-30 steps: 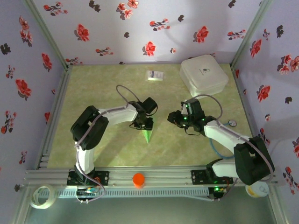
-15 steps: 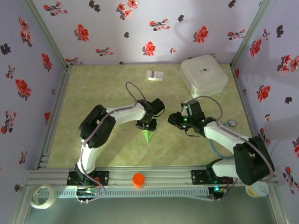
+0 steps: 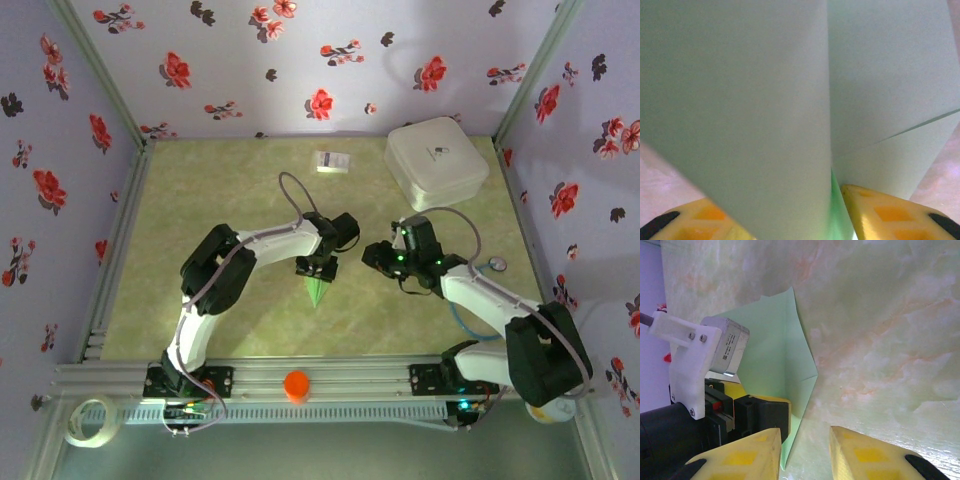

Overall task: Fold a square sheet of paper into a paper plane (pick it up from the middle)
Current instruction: Move the paper plane to the center of the table, then hold a paper plane at the center of the table.

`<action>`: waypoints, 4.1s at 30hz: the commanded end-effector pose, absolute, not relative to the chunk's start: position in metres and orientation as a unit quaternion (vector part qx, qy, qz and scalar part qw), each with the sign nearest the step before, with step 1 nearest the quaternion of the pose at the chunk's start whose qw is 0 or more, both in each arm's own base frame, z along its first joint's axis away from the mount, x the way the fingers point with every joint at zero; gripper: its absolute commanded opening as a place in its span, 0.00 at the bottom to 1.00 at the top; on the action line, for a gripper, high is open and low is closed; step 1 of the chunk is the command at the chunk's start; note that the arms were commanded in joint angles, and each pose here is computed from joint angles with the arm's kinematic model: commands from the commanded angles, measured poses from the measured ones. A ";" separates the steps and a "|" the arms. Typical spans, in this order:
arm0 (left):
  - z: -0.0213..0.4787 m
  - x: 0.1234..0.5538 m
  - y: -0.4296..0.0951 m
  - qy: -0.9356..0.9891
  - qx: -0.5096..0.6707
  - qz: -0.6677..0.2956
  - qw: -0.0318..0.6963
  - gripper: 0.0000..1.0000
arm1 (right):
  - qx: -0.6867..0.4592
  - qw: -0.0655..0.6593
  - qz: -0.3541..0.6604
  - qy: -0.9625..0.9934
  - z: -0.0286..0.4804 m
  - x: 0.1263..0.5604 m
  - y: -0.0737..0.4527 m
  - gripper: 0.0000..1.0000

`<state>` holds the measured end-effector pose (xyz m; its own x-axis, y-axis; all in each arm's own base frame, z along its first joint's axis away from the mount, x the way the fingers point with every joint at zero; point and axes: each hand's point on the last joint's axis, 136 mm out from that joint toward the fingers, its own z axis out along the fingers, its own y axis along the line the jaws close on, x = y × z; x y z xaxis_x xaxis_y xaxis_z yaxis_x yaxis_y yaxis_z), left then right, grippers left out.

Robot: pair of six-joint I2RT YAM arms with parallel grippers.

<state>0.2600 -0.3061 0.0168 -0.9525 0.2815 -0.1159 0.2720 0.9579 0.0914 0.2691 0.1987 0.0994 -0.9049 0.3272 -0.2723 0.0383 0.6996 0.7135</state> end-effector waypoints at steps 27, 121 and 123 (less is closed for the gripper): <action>-0.034 0.236 -0.289 0.994 0.100 0.041 -0.001 0.62 | 0.120 0.196 0.359 0.905 0.094 0.262 0.182 0.33; -0.015 0.292 -0.239 0.981 -0.093 -0.166 0.037 0.04 | 0.102 0.071 0.268 0.955 -0.001 0.296 0.258 0.00; -0.013 0.292 -0.237 0.982 -0.094 -0.156 0.040 0.04 | 0.103 0.074 0.267 0.955 -0.001 0.296 0.258 0.00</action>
